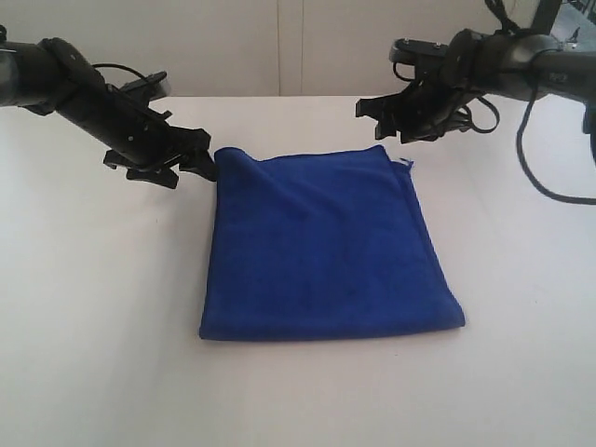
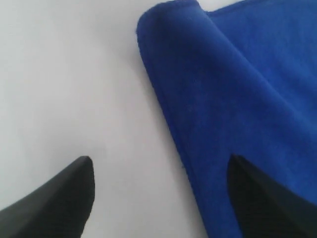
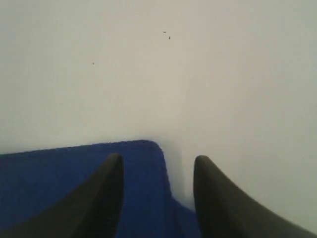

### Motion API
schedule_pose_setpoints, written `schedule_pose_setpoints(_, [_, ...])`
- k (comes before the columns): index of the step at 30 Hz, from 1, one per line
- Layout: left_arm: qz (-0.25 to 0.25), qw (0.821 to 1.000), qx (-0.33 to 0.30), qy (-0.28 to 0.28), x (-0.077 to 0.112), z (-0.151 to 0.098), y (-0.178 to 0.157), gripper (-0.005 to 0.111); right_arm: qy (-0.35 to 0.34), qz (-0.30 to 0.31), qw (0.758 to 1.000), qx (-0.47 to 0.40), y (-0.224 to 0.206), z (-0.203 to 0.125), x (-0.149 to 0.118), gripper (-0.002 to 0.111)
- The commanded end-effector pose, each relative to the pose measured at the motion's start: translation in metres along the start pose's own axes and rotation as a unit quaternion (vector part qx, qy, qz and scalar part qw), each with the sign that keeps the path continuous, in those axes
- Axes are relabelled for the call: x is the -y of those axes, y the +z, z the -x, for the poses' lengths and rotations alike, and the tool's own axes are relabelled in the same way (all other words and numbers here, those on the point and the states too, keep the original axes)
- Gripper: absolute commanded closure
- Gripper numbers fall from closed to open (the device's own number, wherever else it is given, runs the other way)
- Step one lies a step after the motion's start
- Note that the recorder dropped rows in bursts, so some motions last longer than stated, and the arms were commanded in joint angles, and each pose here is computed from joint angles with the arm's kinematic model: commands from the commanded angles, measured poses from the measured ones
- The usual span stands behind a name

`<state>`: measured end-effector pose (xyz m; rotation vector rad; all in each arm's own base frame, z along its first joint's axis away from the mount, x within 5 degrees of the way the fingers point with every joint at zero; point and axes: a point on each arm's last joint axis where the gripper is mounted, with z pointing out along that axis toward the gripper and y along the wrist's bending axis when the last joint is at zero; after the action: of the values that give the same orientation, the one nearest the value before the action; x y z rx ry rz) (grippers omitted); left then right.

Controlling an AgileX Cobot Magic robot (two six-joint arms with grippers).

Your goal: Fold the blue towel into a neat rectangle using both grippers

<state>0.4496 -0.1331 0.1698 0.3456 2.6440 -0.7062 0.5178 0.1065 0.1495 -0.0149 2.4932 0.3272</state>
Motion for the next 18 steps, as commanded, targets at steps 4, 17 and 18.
schedule_pose_setpoints(4, [-0.012, 1.0, -0.011, 0.0, 0.006, -0.001, -0.006, 0.03, 0.004, 0.001, 1.0, 0.001, 0.029, -0.001, 0.006, 0.065])
schedule_pose_setpoints(17, [-0.009, 1.0, -0.006, 0.002, 0.006, 0.0, -0.006, 0.03, -0.02, 0.001, 1.0, -0.022, 0.031, -0.005, 0.006, 0.108])
schedule_pose_setpoints(18, [-0.007, 1.0, -0.007, 0.004, 0.006, 0.0, -0.006, 0.03, -0.02, 0.001, 1.0, -0.021, 0.03, -0.005, 0.006, 0.108])
